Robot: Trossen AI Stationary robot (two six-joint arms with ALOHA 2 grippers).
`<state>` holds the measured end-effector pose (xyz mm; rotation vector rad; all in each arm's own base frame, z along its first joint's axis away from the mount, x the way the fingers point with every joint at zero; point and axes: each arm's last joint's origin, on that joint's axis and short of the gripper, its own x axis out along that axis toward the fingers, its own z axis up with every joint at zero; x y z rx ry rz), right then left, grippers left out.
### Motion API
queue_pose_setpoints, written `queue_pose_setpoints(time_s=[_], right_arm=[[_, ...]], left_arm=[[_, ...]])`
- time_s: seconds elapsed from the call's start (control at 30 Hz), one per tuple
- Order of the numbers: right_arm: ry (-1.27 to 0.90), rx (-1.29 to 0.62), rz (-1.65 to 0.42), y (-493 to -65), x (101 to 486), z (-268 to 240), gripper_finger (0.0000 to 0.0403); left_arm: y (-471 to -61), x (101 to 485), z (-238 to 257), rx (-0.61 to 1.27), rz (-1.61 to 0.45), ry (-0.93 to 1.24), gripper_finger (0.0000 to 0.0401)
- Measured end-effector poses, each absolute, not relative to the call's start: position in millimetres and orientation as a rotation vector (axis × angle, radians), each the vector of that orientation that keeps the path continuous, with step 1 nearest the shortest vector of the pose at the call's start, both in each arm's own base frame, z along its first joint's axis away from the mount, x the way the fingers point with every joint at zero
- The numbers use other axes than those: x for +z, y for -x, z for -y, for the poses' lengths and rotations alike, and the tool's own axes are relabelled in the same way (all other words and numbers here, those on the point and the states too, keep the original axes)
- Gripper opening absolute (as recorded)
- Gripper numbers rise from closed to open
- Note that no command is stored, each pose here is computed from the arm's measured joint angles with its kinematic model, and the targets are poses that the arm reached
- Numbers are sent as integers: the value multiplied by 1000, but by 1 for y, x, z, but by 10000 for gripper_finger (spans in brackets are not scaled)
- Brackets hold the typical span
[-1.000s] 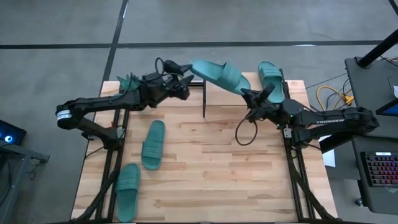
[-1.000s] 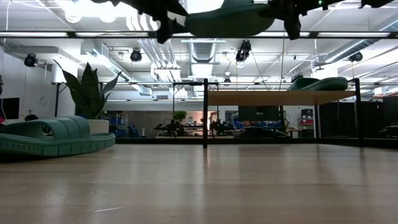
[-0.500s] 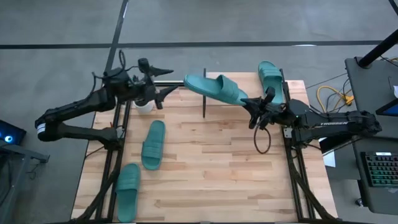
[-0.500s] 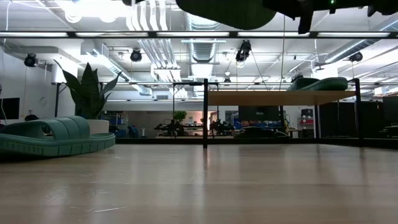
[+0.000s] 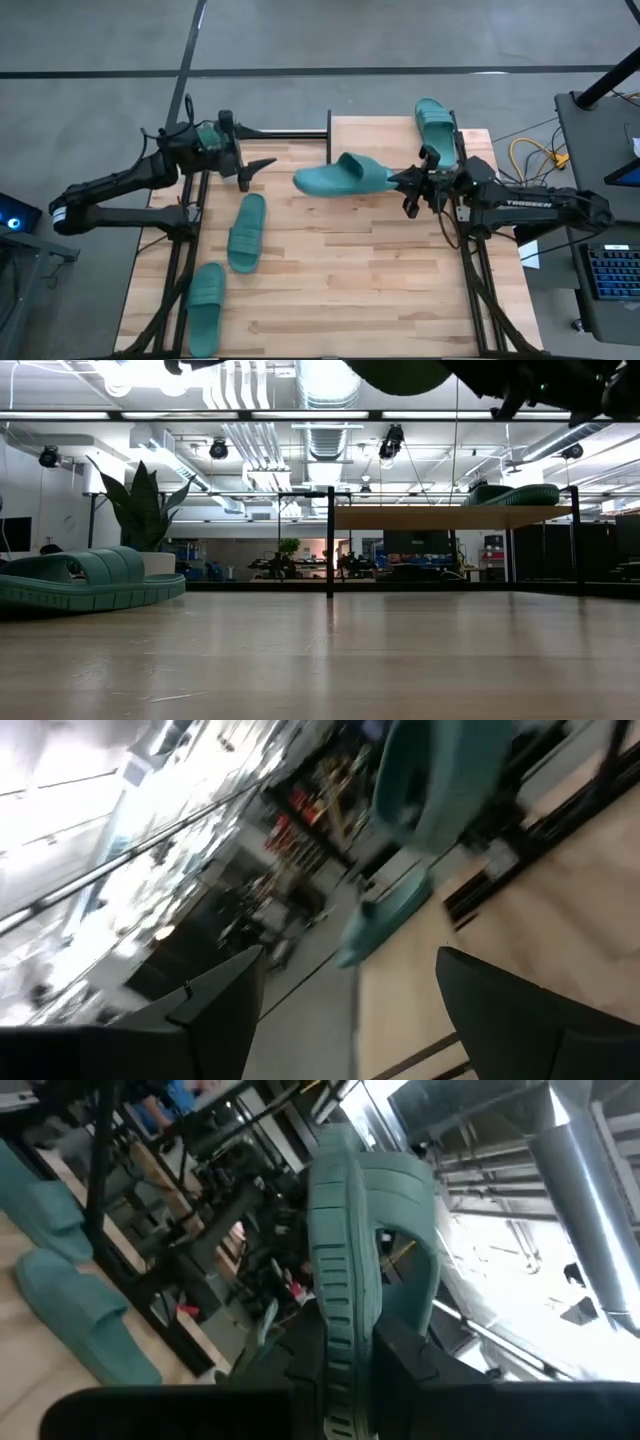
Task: Pick and place slides into the shelf
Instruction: Put the top right green slipper on the shelf
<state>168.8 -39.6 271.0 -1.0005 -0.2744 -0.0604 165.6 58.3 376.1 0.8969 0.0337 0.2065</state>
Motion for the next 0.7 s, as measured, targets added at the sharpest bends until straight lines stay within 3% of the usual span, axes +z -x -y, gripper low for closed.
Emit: queue_pose_setpoints(time_s=[0.7], right_arm=[[880,-105,207,-167,245,52,37]], left_arm=[[-199,362,-64,-34,2,-811,276]])
